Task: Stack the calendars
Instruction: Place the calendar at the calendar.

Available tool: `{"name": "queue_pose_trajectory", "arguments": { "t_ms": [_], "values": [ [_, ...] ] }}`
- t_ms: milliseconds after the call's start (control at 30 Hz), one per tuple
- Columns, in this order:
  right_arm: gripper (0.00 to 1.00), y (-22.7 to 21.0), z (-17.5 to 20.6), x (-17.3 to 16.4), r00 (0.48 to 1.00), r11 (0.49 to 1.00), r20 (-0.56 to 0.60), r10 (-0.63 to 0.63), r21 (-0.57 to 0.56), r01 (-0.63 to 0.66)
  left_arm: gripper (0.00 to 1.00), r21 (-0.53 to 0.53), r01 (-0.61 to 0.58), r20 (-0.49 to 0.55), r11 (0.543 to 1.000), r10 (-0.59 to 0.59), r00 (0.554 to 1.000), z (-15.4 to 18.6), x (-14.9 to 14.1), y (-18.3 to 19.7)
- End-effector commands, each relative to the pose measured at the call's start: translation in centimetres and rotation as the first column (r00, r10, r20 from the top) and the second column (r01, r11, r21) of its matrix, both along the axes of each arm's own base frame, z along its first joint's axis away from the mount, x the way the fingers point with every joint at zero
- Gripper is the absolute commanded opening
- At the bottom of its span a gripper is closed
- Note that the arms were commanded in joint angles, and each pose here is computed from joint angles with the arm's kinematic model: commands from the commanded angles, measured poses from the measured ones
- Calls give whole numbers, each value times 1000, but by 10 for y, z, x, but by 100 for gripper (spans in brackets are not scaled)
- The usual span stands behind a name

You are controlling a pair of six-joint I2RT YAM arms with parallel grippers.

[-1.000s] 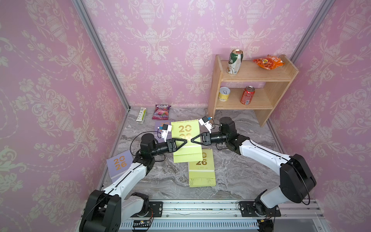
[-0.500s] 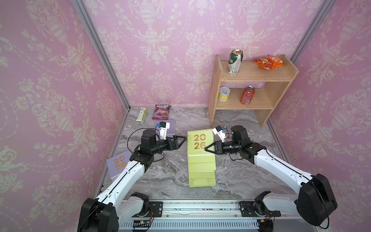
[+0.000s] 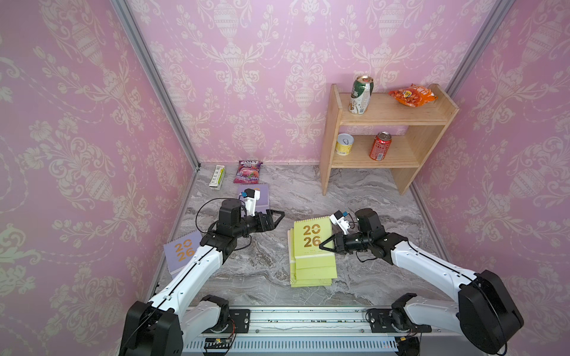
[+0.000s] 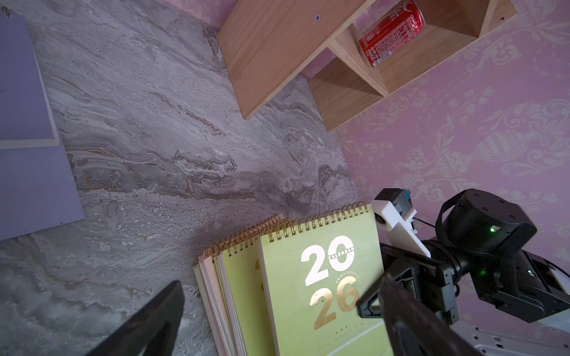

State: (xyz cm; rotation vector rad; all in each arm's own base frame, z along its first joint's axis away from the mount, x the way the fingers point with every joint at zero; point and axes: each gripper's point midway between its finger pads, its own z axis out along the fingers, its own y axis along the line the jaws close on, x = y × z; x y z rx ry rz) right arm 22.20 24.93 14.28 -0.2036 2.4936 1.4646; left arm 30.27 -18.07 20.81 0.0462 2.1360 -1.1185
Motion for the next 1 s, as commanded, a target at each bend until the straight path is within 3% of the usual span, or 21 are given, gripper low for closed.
{"name": "queue_pose_trajectory", "arguments": {
  "t_ms": [0,700,967],
  "values": [
    [0,8,9,2,999,998,32,20,61,-22,99,0,8,14,1000,-8,1000,0,0,-2],
    [0,11,-28,2,999,1000,-42,7,-14,-8,99,-9,20,8,1000,-20,1000,-2,-3,-3],
    [17,6,-42,5,998,997,-58,-14,-73,10,99,-5,23,3,1000,-23,1000,-2,-4,-3]
  ]
}}
